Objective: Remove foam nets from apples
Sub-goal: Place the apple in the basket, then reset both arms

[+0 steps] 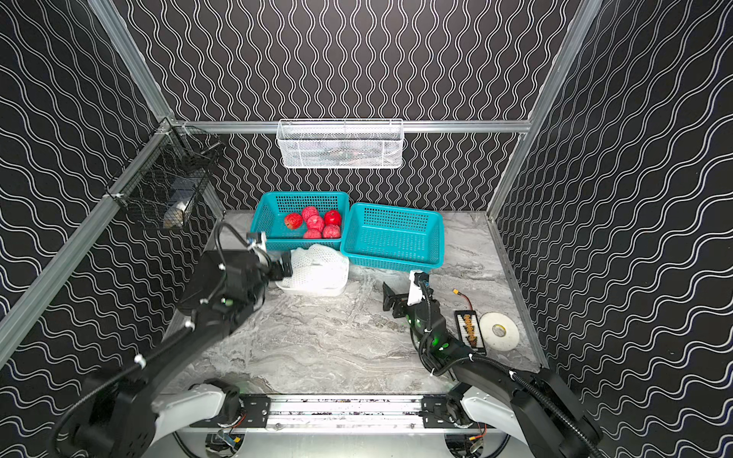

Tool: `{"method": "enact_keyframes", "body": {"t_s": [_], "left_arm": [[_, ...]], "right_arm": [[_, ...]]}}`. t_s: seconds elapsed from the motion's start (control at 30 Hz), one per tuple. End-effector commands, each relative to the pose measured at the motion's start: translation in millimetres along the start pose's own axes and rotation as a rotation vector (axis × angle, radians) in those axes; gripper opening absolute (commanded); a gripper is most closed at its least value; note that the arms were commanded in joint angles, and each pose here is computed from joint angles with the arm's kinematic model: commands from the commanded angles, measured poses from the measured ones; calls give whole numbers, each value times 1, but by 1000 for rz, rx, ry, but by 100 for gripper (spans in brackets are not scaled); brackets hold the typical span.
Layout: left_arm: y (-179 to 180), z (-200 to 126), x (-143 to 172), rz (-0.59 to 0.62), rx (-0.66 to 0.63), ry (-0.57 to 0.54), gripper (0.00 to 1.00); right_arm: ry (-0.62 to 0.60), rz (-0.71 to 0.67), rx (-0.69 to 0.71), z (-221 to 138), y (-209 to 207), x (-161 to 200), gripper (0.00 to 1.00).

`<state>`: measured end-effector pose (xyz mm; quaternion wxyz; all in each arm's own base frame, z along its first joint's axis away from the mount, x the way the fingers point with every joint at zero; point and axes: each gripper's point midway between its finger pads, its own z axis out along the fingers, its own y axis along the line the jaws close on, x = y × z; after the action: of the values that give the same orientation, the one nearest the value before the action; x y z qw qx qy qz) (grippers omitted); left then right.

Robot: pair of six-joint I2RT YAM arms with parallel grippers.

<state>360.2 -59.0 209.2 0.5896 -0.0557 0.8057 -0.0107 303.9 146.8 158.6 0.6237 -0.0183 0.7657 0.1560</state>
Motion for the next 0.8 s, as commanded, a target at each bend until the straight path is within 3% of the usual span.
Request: {"method": "enact_keyframes", "body": {"t_s": [0.0, 0.23, 0.47, 0.57, 0.67, 0.77], "left_arm": [[26, -36, -6, 53, -231, -141, 100], [62, -70, 33, 230, -407, -167, 100], [65, -47, 74, 323, -394, -169, 99], [57, -33, 73, 281, -302, -213, 99], [80, -28, 71, 159, -321, -258, 99], [85, -15, 71, 152, -287, -252, 99]], "right_arm": [[-102, -40, 81, -5, -14, -20, 100], [-138, -151, 382, -11, -57, -44, 100], [-161, -195, 589, -25, -117, -38, 100], [-138, -135, 625, -23, -138, -25, 100], [-81, -133, 643, -12, -150, -12, 100], [-147, -179, 669, -12, -160, -14, 100]]}}
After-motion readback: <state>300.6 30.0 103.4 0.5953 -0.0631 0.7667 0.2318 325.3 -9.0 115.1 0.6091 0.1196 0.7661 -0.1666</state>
